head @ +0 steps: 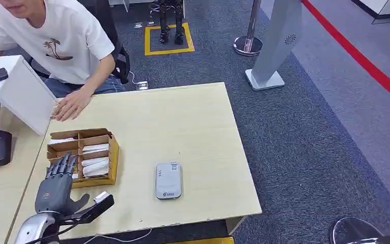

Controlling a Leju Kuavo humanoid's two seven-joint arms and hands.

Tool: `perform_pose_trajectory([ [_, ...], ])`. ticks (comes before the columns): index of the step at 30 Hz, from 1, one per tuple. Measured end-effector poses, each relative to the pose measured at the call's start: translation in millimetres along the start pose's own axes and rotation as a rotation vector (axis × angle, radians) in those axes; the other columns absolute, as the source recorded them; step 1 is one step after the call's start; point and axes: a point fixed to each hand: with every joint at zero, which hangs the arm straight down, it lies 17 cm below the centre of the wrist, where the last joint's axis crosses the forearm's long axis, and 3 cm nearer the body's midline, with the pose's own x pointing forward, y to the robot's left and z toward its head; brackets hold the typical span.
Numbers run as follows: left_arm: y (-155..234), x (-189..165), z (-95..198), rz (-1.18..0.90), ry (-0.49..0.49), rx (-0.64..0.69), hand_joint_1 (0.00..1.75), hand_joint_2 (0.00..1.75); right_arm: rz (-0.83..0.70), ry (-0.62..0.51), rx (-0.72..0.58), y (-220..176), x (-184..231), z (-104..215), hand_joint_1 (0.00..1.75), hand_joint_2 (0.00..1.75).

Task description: Pass the card to the sensor for recognition and then transmit it.

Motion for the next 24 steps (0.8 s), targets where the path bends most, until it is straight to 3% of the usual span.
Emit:
perform_pose_trajectory([
  [24, -2.9, 13.7, 0.7, 0.02, -0.037, -0.009, 0.0, 1.75, 0.008, -0.002, 0.0, 0.0, 0.2, 0.0, 0.0, 1.75],
])
